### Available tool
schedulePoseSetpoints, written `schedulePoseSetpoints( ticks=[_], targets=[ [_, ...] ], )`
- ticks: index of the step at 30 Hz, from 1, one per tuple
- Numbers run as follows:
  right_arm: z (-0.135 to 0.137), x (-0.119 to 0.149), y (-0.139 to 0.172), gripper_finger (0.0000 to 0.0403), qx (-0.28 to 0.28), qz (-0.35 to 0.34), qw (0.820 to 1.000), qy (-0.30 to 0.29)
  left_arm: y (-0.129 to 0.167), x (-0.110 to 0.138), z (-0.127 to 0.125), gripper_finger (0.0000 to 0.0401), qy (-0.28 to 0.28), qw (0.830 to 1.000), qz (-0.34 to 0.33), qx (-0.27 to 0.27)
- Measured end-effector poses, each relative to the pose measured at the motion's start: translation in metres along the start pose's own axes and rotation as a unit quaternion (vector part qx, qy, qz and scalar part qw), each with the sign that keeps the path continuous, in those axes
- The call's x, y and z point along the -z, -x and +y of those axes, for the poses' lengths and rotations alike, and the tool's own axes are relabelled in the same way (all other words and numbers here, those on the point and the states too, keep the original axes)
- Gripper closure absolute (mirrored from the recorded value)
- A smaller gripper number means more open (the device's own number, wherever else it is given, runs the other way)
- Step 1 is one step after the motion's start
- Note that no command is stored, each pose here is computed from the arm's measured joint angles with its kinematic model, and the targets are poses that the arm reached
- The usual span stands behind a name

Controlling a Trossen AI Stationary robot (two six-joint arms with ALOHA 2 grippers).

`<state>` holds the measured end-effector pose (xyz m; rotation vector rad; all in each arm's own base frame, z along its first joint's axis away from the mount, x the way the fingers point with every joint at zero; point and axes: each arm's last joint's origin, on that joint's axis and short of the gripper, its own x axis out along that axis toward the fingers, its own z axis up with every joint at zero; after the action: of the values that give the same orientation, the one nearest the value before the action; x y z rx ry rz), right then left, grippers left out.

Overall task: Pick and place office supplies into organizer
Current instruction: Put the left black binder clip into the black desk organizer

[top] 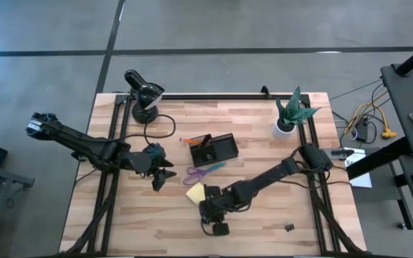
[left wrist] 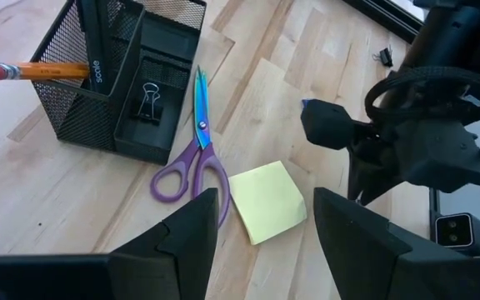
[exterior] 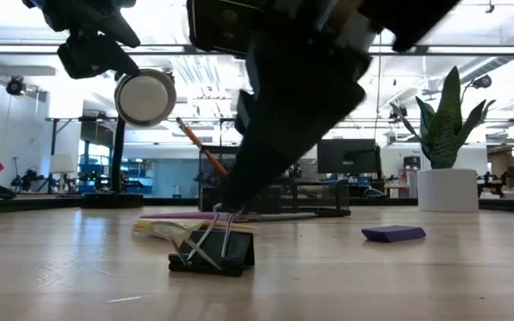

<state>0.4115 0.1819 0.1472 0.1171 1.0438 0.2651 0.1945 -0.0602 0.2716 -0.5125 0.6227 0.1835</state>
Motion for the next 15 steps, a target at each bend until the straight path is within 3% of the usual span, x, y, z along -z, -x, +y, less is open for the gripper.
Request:
schedulePoseSetpoints(
  ticks=[15],
  targets=[
    [-0.0007,-0.0012,-0.0068,0.0344,-0.026,-0.006,0.999,-0.018,0.0001,0.0001,0.0002,0.0221,-0.009,1.000,0.000,-0.001]
  ],
)
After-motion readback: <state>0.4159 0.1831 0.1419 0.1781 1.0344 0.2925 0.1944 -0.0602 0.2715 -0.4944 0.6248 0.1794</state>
